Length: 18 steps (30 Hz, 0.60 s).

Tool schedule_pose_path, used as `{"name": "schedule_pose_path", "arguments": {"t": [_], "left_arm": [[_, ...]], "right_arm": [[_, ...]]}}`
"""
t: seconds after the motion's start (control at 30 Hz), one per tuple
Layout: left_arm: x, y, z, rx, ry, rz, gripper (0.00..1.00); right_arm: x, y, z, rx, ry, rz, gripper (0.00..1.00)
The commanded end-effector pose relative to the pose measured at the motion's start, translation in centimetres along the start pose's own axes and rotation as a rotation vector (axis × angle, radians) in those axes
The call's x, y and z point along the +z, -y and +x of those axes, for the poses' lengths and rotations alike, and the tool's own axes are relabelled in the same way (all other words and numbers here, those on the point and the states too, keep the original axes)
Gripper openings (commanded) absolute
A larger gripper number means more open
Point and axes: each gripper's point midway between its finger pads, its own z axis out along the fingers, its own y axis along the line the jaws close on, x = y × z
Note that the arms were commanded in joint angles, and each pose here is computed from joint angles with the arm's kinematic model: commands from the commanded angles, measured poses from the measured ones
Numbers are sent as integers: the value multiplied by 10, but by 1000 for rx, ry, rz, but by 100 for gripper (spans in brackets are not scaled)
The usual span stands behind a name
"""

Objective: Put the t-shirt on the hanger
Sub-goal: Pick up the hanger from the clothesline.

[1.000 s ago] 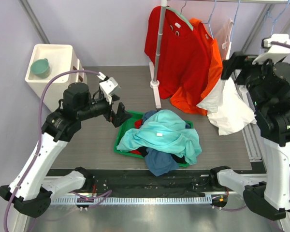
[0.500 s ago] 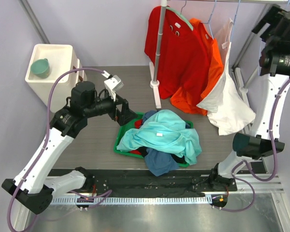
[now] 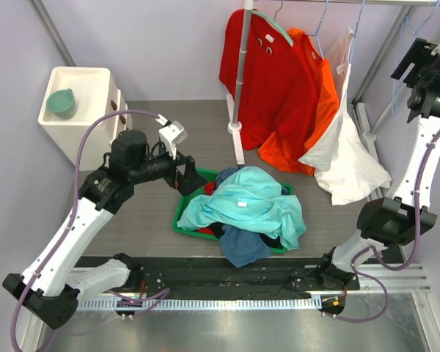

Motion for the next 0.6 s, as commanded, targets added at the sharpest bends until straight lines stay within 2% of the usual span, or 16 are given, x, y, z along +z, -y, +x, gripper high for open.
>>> {"name": "schedule_pose_path", "arguments": {"t": [0.0,0.1,0.13,0.2,0.23,0.4,0.43,0.5,0.57], "left_arm": [[-2,-4,-16,55,57,-24,100],[-3,-14,-20,89,59,-70,100],[-4,-16,-23,99,63,-83,100],[-2,-18,-22,107,55,-87,100],[-2,-18,-22,107,53,-87,100],[-2,-19,-28,120,63,-93,100],[-2,-19,-30,121,66,-98,100],[-5,-22,-37,160,77,-114,100],[-7,-23,-39,174,79,-122,100]], "right_arm": [[19,2,1,-51,49,-12,83],[36,3,17,-89,39,-26,78],[39,2,16,-94,51,-31,70],[47,1,22,-94,40,-39,63],[49,0,23,-93,39,-45,55],[52,-4,17,-110,72,-69,29],[52,-5,12,-116,93,-71,14],[49,-6,1,-121,126,-76,1],[46,-10,-9,-122,156,-95,1]]}}
